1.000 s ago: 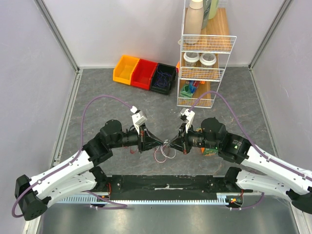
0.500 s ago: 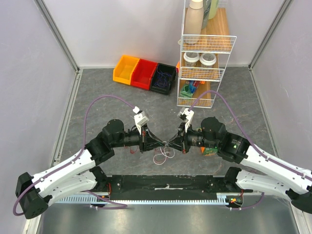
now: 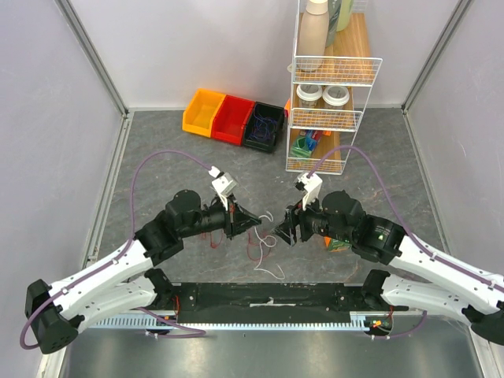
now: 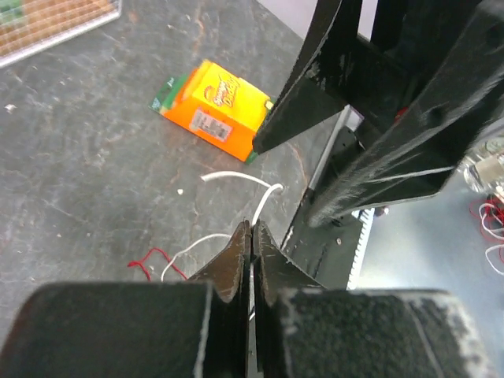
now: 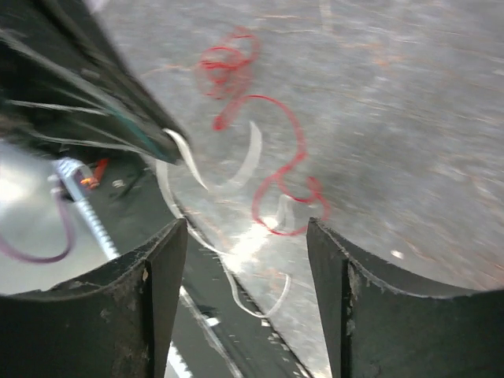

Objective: Untangle the cables

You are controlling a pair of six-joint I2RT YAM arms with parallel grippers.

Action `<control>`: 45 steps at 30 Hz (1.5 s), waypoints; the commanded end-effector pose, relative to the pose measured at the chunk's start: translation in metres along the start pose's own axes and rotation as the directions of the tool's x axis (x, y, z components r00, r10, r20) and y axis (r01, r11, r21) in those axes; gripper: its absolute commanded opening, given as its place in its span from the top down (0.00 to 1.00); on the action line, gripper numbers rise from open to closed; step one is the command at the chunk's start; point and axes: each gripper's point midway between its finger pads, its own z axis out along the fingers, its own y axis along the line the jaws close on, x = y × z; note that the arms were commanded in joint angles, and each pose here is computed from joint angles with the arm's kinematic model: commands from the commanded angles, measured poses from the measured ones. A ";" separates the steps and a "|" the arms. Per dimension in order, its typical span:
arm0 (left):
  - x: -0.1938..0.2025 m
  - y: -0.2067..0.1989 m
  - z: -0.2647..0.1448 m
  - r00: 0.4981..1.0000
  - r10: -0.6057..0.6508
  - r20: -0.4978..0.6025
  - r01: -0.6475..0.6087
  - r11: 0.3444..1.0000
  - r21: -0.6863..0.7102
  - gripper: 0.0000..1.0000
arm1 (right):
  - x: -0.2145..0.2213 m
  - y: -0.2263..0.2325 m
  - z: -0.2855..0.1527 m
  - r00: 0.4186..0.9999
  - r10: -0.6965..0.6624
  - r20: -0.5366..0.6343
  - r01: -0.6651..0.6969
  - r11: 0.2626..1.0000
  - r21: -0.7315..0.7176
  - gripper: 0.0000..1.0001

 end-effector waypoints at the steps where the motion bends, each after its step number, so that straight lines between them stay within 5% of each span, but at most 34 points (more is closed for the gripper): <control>1: -0.076 -0.001 -0.007 0.982 0.070 0.174 -0.055 0.995 -0.089 0.98 | -0.009 -0.051 -0.023 0.998 -0.028 0.063 0.009 0.957 0.290 0.27; 13: -0.260 0.034 -0.035 0.866 0.094 0.491 0.055 0.958 -0.281 0.98 | -0.017 -0.057 -0.046 0.987 -0.011 0.158 -0.040 0.947 0.318 0.23; 21: -0.352 0.089 -0.047 0.769 0.324 0.551 -0.029 0.879 -0.476 0.98 | -0.010 -0.063 -0.048 0.988 -0.005 0.153 -0.048 0.940 0.337 0.23; 35: -0.385 0.241 0.006 0.730 0.454 0.511 -0.090 0.805 -0.586 0.98 | -0.001 -0.071 -0.034 0.992 0.002 0.129 -0.049 0.930 0.364 0.21; 45: -0.354 0.331 0.055 0.786 0.423 0.450 -0.085 0.796 -0.599 0.98 | 0.006 -0.076 -0.011 0.997 0.004 0.083 -0.035 0.926 0.375 0.21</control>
